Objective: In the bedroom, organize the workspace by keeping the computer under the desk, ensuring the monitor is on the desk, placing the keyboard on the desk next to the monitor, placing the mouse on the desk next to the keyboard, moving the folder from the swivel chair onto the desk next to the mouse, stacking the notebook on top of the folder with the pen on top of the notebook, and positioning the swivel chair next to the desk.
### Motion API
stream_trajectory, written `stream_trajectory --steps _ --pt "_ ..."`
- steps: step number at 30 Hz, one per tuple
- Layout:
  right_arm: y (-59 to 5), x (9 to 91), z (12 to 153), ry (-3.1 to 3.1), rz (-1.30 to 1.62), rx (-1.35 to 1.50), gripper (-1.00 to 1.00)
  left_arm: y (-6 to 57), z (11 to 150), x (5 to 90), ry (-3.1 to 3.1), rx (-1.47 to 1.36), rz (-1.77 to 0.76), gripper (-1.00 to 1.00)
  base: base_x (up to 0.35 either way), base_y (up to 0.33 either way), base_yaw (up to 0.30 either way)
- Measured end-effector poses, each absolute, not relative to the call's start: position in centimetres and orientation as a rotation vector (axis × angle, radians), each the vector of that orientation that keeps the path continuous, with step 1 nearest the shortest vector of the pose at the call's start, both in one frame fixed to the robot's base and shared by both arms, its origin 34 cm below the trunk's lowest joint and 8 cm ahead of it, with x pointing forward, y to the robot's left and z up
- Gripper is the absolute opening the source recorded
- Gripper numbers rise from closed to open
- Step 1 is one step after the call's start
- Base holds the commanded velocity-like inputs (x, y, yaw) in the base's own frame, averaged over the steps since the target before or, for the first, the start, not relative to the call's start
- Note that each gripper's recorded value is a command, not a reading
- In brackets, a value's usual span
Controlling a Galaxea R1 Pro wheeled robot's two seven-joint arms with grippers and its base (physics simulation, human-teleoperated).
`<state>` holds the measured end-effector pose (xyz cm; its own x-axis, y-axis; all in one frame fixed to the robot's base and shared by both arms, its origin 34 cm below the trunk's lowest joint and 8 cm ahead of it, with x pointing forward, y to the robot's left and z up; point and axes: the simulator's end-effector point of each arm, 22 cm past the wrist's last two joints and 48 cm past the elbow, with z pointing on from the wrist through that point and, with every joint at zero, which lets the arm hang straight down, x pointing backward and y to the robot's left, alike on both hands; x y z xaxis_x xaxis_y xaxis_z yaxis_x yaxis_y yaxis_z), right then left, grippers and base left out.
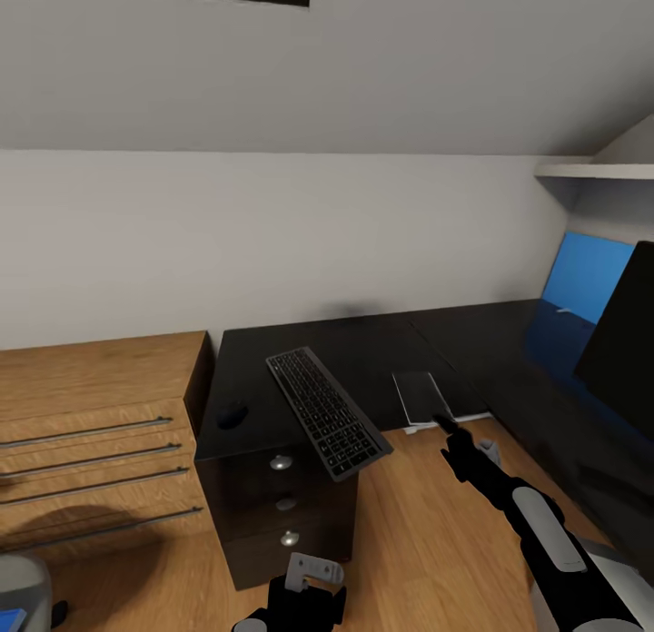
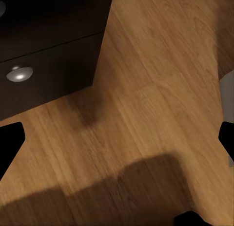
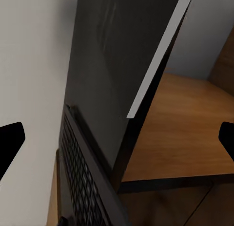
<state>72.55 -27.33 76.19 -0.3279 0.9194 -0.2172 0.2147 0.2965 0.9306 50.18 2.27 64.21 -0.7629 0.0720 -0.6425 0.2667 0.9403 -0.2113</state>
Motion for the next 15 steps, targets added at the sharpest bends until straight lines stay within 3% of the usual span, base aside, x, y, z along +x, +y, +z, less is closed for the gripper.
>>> stream_trajectory --steps 15 --pt "-28.5 73.0 80.6 1.741 1.032 0.973 1.0 2.6 64.2 49.2 2.491 0.229 -0.348 1.0 0.0 0.0 0.0"
